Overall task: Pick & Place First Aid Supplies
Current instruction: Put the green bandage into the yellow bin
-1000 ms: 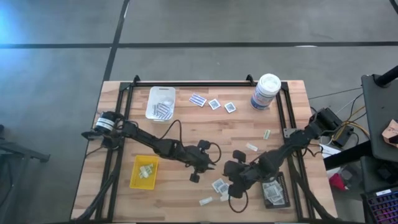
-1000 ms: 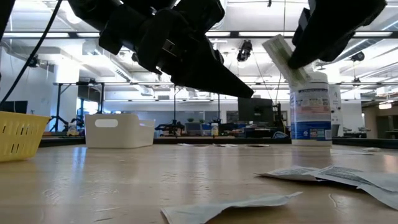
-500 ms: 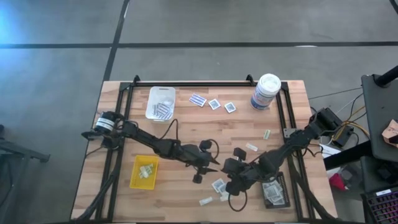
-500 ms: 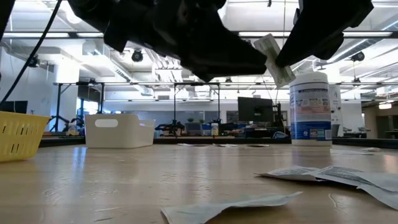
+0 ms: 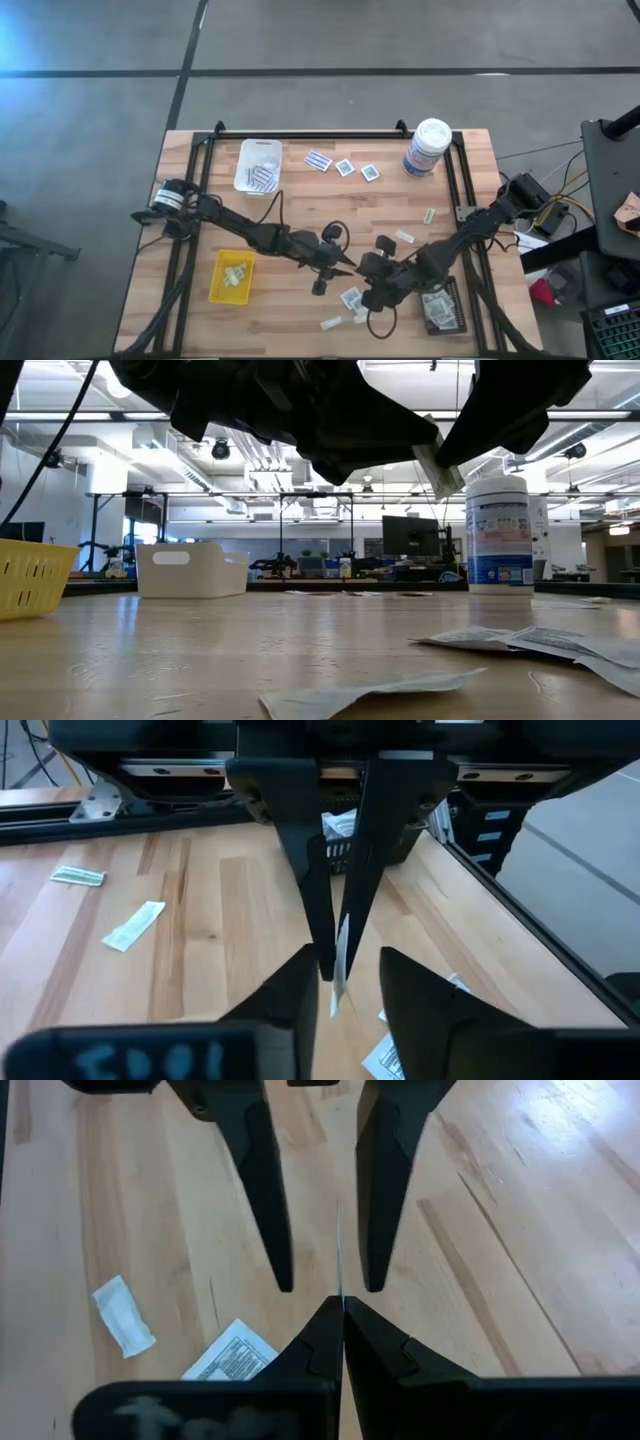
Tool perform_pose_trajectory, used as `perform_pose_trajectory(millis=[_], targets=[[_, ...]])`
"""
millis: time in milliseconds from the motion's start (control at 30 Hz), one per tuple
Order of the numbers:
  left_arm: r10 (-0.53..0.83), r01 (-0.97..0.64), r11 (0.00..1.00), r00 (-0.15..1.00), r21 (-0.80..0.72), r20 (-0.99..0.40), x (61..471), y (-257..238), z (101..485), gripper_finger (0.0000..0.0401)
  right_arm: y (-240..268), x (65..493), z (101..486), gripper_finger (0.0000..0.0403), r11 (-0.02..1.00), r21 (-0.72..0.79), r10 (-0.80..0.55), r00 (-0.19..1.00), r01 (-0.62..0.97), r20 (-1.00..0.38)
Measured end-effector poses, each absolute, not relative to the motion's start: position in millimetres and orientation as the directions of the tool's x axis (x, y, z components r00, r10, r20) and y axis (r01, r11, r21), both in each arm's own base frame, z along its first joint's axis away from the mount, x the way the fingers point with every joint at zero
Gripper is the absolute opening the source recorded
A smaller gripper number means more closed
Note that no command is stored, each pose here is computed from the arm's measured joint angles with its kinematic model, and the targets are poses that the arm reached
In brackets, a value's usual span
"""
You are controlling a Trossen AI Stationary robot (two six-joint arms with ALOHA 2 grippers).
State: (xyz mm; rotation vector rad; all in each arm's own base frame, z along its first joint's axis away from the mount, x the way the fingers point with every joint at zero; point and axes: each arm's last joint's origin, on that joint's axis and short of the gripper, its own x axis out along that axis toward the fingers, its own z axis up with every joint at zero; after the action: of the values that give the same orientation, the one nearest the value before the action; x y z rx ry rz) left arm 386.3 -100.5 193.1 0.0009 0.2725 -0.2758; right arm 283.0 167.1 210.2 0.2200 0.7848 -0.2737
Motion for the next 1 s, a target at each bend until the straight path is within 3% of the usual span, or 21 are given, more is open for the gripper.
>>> perform_pose_trajectory(millis=[300, 700, 1000], targets=[[-0.273, 0.273, 0.961, 0.925, -0.04, -0.265, 386.3, -100.5, 193.1, 0.0006, 167.3, 283.2, 210.2, 0.0008, 0.942, 0.096, -0.159, 0.676, 0.322, -0.719], [-0.282, 0.277, 0.959, 0.92, -0.056, -0.274, 386.0, -100.7, 192.3, 0.0001, 167.5, 283.4, 210.1, 0.0011, 0.941, 0.101, -0.155, 0.677, 0.323, -0.719], [-0.281, 0.277, 0.959, 0.914, -0.057, -0.293, 385.7, -100.0, 190.5, 0.0, 165.8, 284.2, 209.7, 0.0071, 0.932, 0.116, -0.159, 0.677, 0.343, -0.719]])
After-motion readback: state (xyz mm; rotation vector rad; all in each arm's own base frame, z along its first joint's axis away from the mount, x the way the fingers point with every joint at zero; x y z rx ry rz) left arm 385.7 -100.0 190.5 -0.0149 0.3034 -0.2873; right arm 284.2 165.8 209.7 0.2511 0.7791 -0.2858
